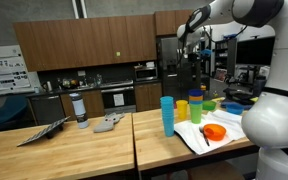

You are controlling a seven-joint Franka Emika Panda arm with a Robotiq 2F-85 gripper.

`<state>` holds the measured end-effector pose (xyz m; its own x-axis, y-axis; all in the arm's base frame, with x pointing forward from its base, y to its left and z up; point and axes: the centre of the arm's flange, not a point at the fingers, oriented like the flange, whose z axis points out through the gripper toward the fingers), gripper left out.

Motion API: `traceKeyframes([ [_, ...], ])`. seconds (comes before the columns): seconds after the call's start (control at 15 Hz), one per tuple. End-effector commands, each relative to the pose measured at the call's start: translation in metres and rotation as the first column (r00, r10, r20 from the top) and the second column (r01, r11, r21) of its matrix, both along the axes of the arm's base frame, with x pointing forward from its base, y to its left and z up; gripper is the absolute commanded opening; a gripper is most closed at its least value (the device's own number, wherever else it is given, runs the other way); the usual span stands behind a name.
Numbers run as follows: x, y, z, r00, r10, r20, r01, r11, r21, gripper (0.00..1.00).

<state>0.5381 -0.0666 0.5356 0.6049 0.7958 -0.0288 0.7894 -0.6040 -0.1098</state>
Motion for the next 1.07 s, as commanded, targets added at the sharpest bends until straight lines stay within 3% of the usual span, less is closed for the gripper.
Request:
traceKeyframes([
  [0.0, 0.0, 0.0, 0.0, 1.0, 0.0, 0.0, 0.0, 1.0, 0.0, 0.32],
  [0.27, 0.0, 0.0, 0.0, 1.0, 0.0, 0.0, 0.0, 1.0, 0.0, 0.32],
  [0.33, 0.0, 0.0, 0.0, 1.0, 0.0, 0.0, 0.0, 1.0, 0.0, 0.57],
  [0.53, 0.005, -0.01, 0.007, 0.997, -0.052, 0.054, 0.051, 0.999, 0.018, 0.68],
  [0.87, 0.028, 0.018, 0.01, 0.997, -0.018, 0.07, 0.021, 0.999, -0.041, 0.99],
  [1.0, 0.036, 0.038, 0.009, 0.997, 0.022, 0.068, -0.018, 0.998, -0.054, 1.0],
])
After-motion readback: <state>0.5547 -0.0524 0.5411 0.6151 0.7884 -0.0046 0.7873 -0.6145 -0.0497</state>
